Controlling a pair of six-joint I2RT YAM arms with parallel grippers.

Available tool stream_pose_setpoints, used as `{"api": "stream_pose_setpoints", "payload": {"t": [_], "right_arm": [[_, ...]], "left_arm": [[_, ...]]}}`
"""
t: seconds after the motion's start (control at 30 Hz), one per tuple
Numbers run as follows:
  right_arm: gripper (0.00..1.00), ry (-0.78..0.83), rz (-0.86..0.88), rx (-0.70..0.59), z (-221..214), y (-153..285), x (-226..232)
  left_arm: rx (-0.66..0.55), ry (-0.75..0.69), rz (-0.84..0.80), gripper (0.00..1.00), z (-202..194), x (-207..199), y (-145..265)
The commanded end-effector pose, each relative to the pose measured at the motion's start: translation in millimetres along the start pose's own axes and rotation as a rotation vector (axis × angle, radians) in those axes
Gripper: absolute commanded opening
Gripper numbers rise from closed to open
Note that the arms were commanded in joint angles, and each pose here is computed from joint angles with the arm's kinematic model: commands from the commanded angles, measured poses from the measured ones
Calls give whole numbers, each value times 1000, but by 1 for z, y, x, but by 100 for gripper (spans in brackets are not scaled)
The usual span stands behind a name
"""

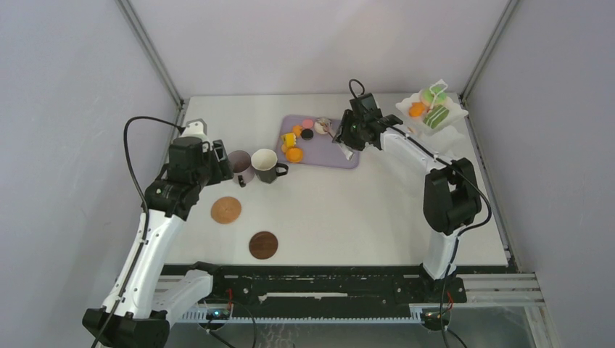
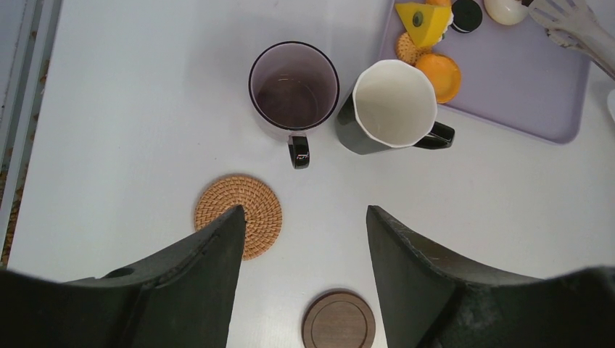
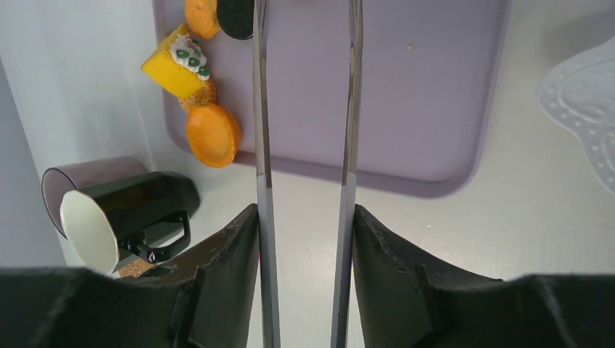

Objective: Serve the afternoon tea

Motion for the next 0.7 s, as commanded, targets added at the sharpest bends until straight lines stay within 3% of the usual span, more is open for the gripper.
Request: {"api": "stream_pose_setpoints", "payload": {"t": [0.0, 0.37, 0.67], "right_arm": [[55, -48, 73, -94, 29, 1, 25], [55, -91, 89, -82, 33, -15, 27], [55, -97, 116, -116, 38, 1, 33]], "left_arm": [[-38, -9, 4, 67, 11, 2, -2], [-40, -12, -5, 67, 15, 2, -7], [-29, -12, -9, 67, 11, 2, -10]]}}
Point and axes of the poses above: each gripper's point midway between its finger pads, its own y axis back along the fingers, its own x axis along the line the jaws close on, z = x × y, the point moved 2 cm from there along y, back along the fingers
